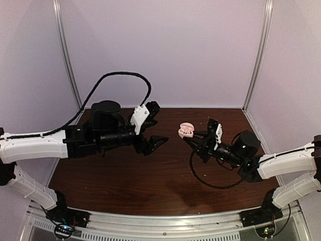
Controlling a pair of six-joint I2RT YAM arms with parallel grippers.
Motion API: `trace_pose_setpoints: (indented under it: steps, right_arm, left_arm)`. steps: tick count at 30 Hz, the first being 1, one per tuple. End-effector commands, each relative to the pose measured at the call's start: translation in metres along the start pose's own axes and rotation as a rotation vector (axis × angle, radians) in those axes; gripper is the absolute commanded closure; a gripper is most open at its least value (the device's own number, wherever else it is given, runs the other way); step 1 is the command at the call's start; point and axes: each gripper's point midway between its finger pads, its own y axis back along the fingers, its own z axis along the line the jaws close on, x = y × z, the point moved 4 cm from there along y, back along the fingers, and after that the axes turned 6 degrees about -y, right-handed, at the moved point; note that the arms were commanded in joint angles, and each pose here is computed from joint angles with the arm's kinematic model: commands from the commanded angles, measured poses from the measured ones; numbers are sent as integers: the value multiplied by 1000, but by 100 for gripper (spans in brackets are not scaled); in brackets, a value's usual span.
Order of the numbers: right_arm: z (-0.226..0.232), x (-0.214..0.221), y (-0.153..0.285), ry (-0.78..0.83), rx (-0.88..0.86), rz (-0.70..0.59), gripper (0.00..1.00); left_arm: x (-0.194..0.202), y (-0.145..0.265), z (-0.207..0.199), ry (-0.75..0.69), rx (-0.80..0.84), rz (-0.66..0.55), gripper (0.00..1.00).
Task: Insert the wireless bluetooth earbuds into the charging case
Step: Close the charging case with the earbuds inside.
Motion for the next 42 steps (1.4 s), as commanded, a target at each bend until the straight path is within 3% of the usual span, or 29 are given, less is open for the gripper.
trace_pose_setpoints:
  steps: [1, 4, 6, 17, 31, 42]
  right_arm:
    - [19, -17, 4, -75, -173, -59, 100]
    - [27, -19, 2, -120, -257, -50, 100]
    - [31, -20, 1, -138, -294, -43, 100]
    - [45, -24, -6, -247, -439, -2, 100]
    - [49, -19, -13, -290, -471, 31, 100]
    - [53, -14, -12, -296, -492, 48, 100]
  left_arm:
    - [-11, 11, -7, -54, 102, -124, 15]
    - [-8, 15, -15, -87, 146, -160, 4]
    - [-8, 20, -18, -109, 160, -197, 2]
    - [0, 19, -42, -202, 284, -291, 2]
    - [-15, 24, -83, -335, 411, -343, 2]
    - [-27, 27, -86, -380, 348, -352, 3]
